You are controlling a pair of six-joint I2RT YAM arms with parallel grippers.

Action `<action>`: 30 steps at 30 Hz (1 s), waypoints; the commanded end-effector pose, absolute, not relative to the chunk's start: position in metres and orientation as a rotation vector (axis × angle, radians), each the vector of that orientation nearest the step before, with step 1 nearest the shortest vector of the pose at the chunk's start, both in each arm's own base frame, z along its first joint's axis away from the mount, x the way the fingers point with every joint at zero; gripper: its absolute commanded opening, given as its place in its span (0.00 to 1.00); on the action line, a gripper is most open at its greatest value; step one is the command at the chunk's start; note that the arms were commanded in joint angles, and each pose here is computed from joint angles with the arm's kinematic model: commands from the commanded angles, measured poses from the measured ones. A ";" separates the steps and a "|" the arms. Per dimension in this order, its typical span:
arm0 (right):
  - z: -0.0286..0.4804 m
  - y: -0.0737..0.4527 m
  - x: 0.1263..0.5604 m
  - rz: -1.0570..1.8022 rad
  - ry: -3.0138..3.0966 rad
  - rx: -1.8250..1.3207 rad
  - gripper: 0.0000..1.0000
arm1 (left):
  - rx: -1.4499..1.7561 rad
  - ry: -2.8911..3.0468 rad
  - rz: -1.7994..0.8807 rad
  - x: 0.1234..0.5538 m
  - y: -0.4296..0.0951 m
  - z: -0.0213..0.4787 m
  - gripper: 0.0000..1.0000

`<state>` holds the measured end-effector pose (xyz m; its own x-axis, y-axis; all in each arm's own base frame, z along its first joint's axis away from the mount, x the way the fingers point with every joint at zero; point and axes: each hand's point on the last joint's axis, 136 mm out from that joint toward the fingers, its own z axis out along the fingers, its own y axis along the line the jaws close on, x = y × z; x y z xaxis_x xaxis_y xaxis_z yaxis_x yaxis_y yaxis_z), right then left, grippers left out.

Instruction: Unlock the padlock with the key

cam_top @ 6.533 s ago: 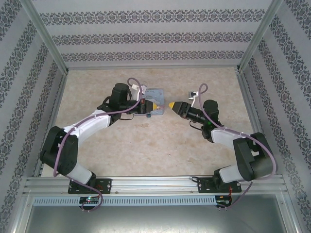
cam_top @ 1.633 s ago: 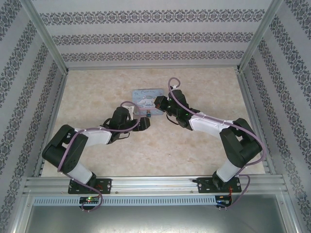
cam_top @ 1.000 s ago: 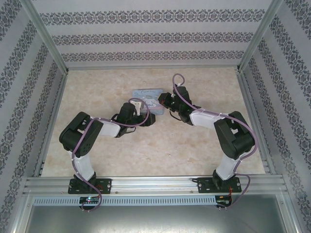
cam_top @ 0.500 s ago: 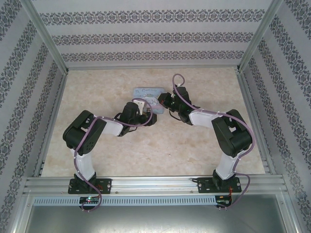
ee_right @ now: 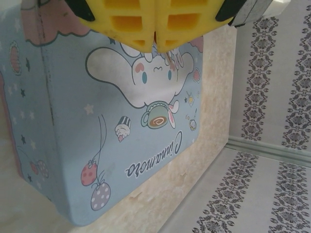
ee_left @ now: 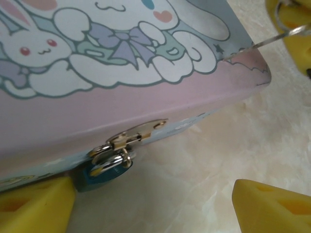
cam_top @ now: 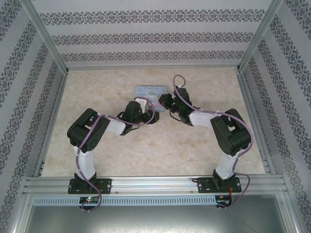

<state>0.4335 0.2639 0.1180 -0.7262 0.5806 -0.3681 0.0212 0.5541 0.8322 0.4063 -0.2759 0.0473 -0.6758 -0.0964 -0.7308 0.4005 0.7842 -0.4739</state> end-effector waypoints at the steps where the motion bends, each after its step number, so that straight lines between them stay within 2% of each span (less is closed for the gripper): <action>1: 0.110 0.261 0.436 1.160 2.150 0.508 0.00 | 0.233 2.161 -0.875 0.405 -0.296 0.047 0.84; 8: 0.104 0.260 0.435 1.162 2.157 0.520 0.00 | 0.198 2.133 -0.940 0.404 -0.304 0.049 0.84; 17: 0.099 0.257 0.435 1.159 2.160 0.529 0.00 | 0.080 2.036 -1.118 0.407 -0.314 0.076 0.85; 30: 0.095 0.256 0.434 1.170 2.158 0.547 0.00 | -0.071 2.039 -1.157 0.411 -0.309 0.059 0.84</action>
<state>0.4350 0.2622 0.1077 -0.7211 0.6032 -0.3409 0.0385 0.5261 0.8496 0.4153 -0.3045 0.0658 -0.6901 -0.3656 -0.6246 0.3280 0.6113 -0.7202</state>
